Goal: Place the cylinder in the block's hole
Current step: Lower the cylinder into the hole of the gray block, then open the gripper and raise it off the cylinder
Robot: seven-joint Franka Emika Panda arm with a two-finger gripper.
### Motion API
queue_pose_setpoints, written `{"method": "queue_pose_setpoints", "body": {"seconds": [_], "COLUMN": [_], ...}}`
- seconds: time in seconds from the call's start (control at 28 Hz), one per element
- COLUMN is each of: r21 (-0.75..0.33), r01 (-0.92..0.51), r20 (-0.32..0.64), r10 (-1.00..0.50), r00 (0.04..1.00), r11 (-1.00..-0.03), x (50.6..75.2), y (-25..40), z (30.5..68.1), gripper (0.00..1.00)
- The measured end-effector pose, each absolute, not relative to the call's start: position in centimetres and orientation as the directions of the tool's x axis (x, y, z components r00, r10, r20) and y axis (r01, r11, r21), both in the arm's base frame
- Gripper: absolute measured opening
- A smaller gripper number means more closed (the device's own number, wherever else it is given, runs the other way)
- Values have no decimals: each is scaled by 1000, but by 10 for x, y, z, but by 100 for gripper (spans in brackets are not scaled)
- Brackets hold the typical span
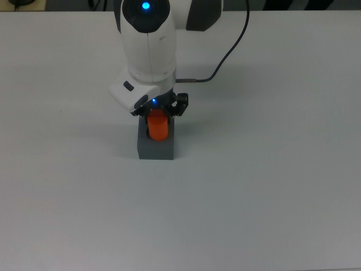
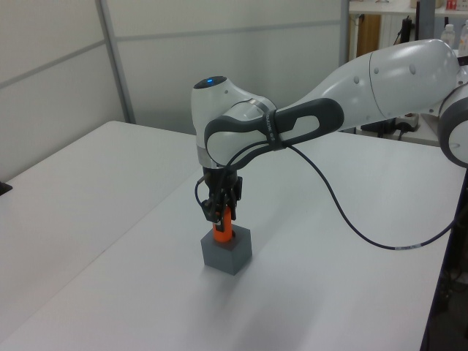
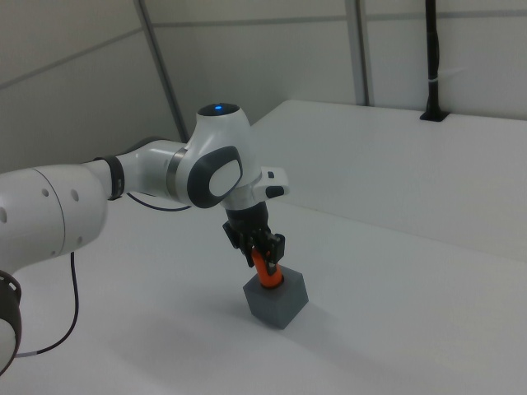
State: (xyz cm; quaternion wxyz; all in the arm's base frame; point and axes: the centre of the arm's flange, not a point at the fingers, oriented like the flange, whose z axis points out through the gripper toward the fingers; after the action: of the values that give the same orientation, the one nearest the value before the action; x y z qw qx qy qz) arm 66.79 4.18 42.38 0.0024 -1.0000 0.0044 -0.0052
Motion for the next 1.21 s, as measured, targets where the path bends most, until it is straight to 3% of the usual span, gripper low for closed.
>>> {"method": "queue_pose_setpoints", "body": {"seconds": [0.64,1.11,1.21], "r21": [19,42,43], "r01": [-33,-18,-18], "r20": [7,-60,-61], "r10": [-33,-20,-20], "r00": [999,998,998], "r11": [-999,-999,-999], "x": [668,659,659], "y": [37,47,47], "z": [422,414,414], "gripper": [50,50,63]}}
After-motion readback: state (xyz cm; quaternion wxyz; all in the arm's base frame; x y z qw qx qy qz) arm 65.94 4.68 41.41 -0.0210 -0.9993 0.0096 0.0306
